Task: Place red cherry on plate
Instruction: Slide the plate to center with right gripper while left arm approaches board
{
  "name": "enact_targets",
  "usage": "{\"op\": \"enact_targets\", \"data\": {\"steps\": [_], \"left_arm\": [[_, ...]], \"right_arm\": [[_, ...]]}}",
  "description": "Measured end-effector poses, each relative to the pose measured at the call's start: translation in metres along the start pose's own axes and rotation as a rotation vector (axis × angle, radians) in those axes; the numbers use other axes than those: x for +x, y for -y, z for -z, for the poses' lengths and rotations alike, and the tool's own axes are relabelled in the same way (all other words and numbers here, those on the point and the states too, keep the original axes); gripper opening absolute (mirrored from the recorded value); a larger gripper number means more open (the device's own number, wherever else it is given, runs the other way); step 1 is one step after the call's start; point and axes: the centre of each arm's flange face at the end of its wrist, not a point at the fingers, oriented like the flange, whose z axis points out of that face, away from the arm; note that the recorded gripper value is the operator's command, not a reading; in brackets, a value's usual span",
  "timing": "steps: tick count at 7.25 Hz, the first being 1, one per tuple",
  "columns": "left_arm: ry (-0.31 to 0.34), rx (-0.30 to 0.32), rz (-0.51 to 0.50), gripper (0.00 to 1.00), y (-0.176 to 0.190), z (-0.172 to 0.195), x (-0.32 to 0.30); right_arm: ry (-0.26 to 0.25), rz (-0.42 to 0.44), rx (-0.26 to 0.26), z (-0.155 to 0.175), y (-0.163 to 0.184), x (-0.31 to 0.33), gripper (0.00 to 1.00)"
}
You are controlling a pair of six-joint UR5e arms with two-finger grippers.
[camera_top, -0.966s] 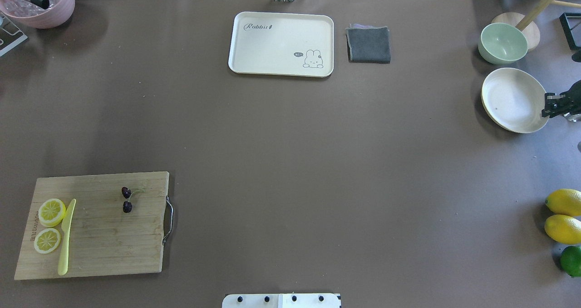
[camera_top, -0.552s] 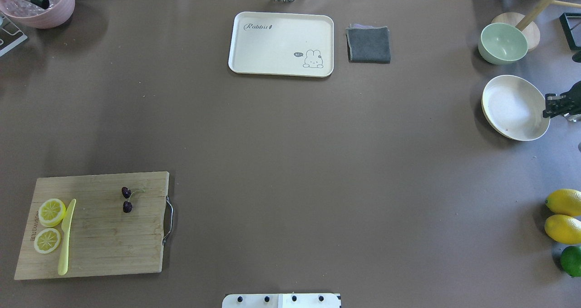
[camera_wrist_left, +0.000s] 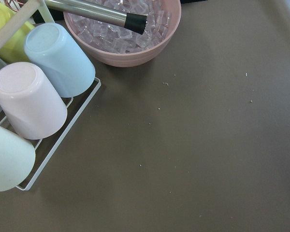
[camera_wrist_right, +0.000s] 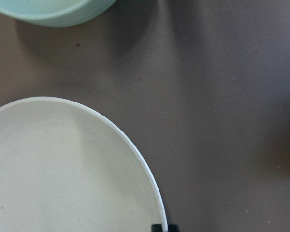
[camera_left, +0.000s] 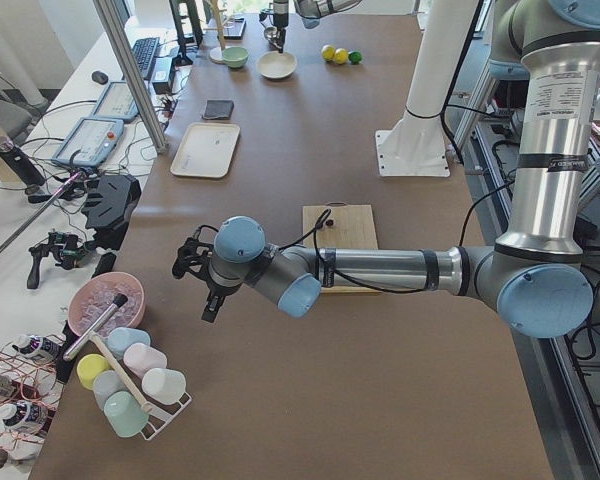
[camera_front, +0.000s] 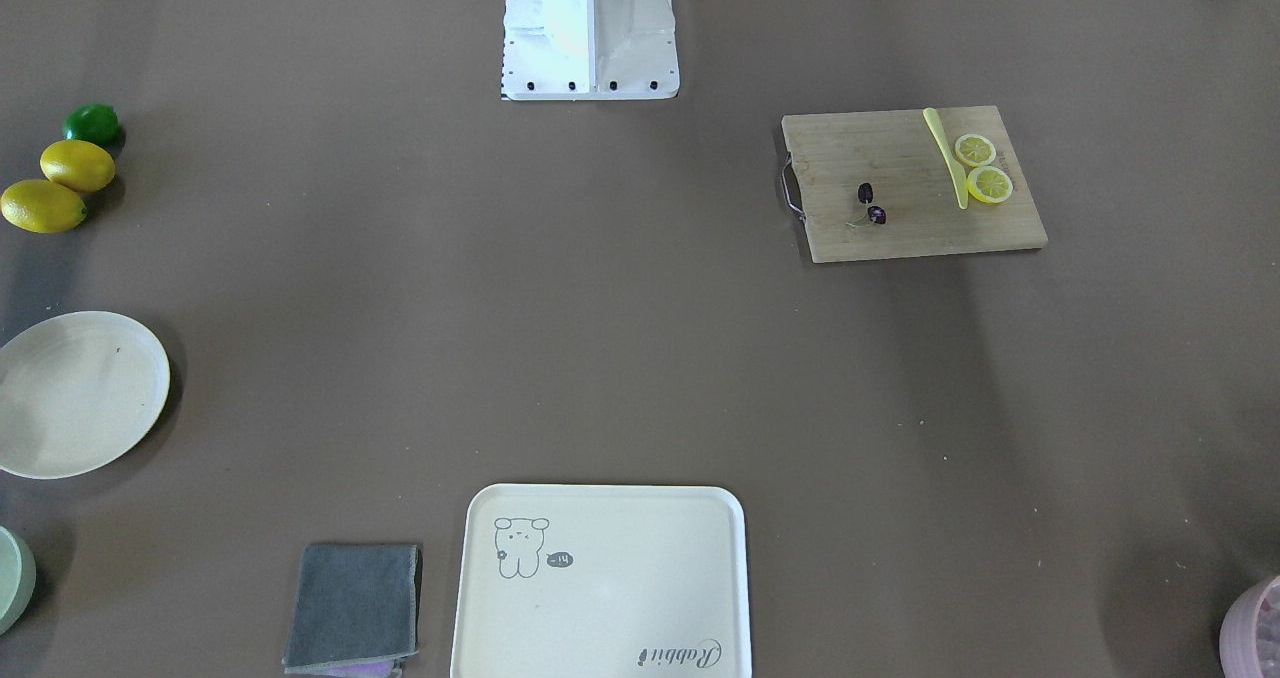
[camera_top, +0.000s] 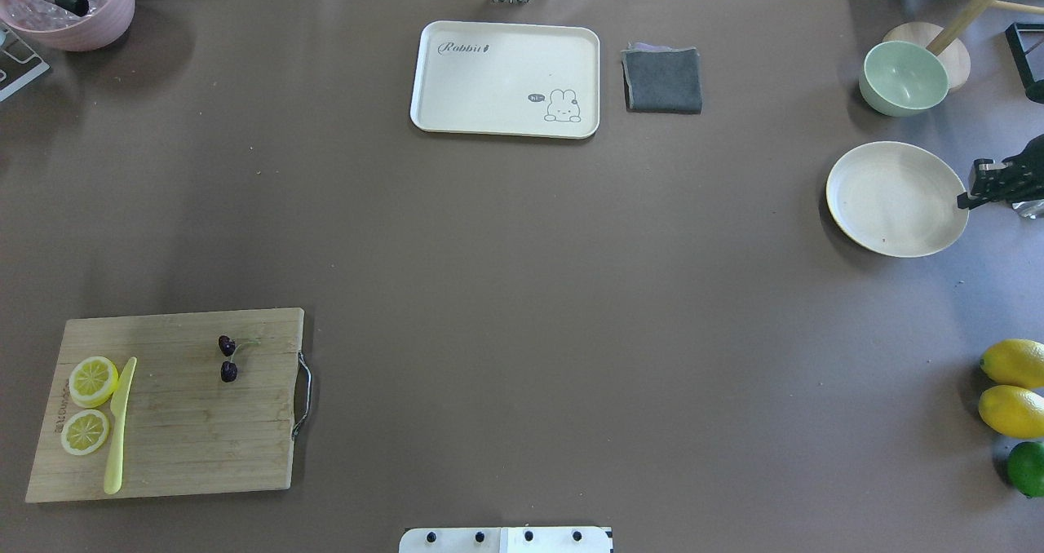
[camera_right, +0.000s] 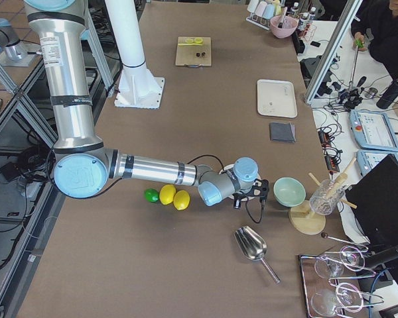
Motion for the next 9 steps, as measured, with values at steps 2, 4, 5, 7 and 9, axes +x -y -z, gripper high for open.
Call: {"op": "enact_targets", "data": {"steps": [2, 4, 5, 7, 9], "left_arm": [[0.001, -0.002, 0.002, 0.98, -0.001, -0.001, -0.001], [0.002, -0.006, 0.006, 0.98, -0.002, -0.002, -0.003], [0.001, -0.005, 0.007, 0.98, -0.001, -0.002, -0.002], [-0.005, 0.002, 0.045, 0.98, 0.007, -0.002, 0.005], [-0.023, -0.009, 0.076, 0.98, 0.017, -0.016, 0.027]], "right_arm": [[0.086, 0.002, -0.018, 0.017, 0.007, -0.041, 0.00], [0.135, -0.001, -0.024, 0.025, 0.012, -0.098, 0.00], [0.153, 0.006, -0.031, 0.022, 0.013, -0.136, 0.00], [0.167, 0.023, -0.020, 0.008, -0.005, -0.223, 0.00], [0.176, 0.002, 0.031, -0.015, -0.044, -0.319, 0.00]]}}
